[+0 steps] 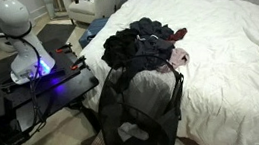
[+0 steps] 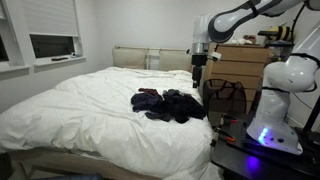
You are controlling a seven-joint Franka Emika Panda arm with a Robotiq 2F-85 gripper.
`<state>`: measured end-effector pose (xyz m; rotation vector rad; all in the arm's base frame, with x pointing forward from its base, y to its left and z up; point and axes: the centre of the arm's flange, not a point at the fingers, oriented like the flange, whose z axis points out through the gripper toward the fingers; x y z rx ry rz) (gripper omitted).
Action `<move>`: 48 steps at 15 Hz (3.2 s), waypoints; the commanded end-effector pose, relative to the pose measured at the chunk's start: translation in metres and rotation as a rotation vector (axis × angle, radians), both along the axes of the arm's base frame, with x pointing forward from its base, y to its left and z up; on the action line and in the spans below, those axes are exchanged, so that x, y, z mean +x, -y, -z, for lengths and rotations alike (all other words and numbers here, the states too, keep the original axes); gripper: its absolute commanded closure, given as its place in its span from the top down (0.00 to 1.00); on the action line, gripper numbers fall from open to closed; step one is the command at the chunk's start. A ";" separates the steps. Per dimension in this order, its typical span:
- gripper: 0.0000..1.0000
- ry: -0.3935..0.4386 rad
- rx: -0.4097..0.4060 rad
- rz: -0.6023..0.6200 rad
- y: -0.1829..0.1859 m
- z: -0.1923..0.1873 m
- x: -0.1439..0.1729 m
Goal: Put the sock in the laundry hamper
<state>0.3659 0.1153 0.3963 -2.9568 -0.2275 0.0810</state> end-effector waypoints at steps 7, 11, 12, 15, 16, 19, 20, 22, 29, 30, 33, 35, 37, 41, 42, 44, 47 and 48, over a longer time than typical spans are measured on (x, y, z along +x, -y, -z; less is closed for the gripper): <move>1.00 -0.002 -0.008 0.033 0.018 0.002 0.003; 1.00 -0.012 -0.072 0.100 0.058 0.021 0.005; 1.00 -0.017 -0.091 0.116 0.069 0.027 0.005; 1.00 -0.037 -0.138 0.148 0.097 0.048 0.002; 1.00 -0.048 -0.148 0.157 0.104 0.054 0.000; 1.00 -0.077 -0.171 0.178 0.122 0.074 -0.006; 1.00 -0.086 -0.176 0.185 0.128 0.080 -0.007; 1.00 -0.101 -0.186 0.200 0.137 0.091 -0.010; 1.00 -0.078 -0.206 0.249 0.174 0.142 -0.013; 1.00 -0.071 -0.203 0.258 0.179 0.148 -0.012; 1.00 -0.052 -0.197 0.288 0.193 0.168 -0.012; 1.00 -0.032 -0.203 0.311 0.203 0.183 -0.012; 1.00 -0.014 -0.214 0.331 0.214 0.197 -0.014; 1.00 0.045 -0.229 0.366 0.236 0.219 -0.016; 1.00 0.058 -0.229 0.376 0.240 0.222 -0.016; 1.00 0.077 -0.234 0.392 0.246 0.230 -0.018; 1.00 0.113 -0.234 0.409 0.253 0.239 -0.022; 1.00 0.127 -0.234 0.415 0.254 0.242 -0.022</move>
